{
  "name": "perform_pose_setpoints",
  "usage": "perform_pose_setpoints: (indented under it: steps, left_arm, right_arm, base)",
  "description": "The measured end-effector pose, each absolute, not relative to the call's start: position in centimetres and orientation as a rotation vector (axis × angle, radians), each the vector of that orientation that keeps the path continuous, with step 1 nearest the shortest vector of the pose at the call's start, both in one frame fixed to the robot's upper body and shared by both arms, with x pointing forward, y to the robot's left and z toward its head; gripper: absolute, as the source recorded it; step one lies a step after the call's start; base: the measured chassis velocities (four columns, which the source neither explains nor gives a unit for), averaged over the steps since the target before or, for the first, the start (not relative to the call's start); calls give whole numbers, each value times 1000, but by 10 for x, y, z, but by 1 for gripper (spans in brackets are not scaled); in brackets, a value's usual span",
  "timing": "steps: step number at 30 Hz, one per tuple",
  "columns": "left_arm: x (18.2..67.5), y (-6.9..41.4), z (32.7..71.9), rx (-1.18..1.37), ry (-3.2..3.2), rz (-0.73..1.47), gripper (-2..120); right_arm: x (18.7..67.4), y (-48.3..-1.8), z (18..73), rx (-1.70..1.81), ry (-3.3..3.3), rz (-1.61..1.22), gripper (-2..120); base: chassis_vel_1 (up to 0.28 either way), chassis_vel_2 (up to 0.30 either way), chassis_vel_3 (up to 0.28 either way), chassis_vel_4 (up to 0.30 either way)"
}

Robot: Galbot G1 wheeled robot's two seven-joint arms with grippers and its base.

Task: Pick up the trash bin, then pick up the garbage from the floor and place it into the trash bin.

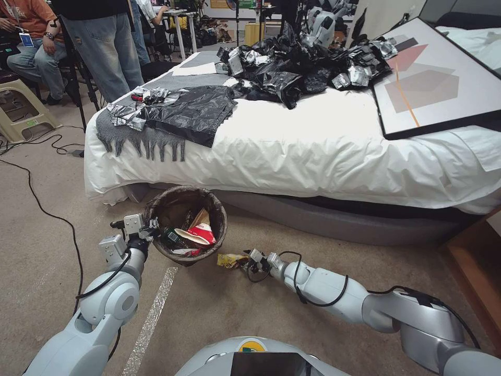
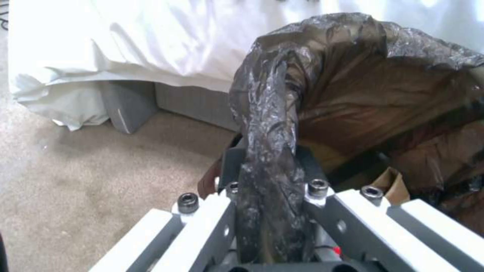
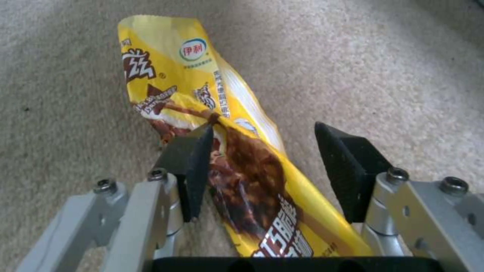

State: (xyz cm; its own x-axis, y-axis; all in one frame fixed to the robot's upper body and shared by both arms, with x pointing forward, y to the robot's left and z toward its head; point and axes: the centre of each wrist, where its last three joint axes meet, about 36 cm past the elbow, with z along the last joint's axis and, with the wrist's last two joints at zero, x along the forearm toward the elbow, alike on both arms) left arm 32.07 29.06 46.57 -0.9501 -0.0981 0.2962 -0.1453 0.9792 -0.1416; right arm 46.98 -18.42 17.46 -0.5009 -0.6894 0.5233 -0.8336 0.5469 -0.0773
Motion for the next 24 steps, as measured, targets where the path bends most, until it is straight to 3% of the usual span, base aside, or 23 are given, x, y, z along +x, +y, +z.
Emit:
perform_pose_setpoints:
  steps: [7,20,24]
  left_arm:
    - [321,290,467,178,-2837,236,5]
    - [321,289,469,179,-2843,238,5]
    - [322,289,469,179,-2844,239,5]
  right_arm:
    - [469,-183,174,1236,-2347,447,47]
    - [464,-193,177,1233,-2348,445,0]
    - [466,-197,180,1224,-2353,443,0]
  base:
    - [0,0,0,0]
    - [0,0,0,0]
    - [0,0,0,0]
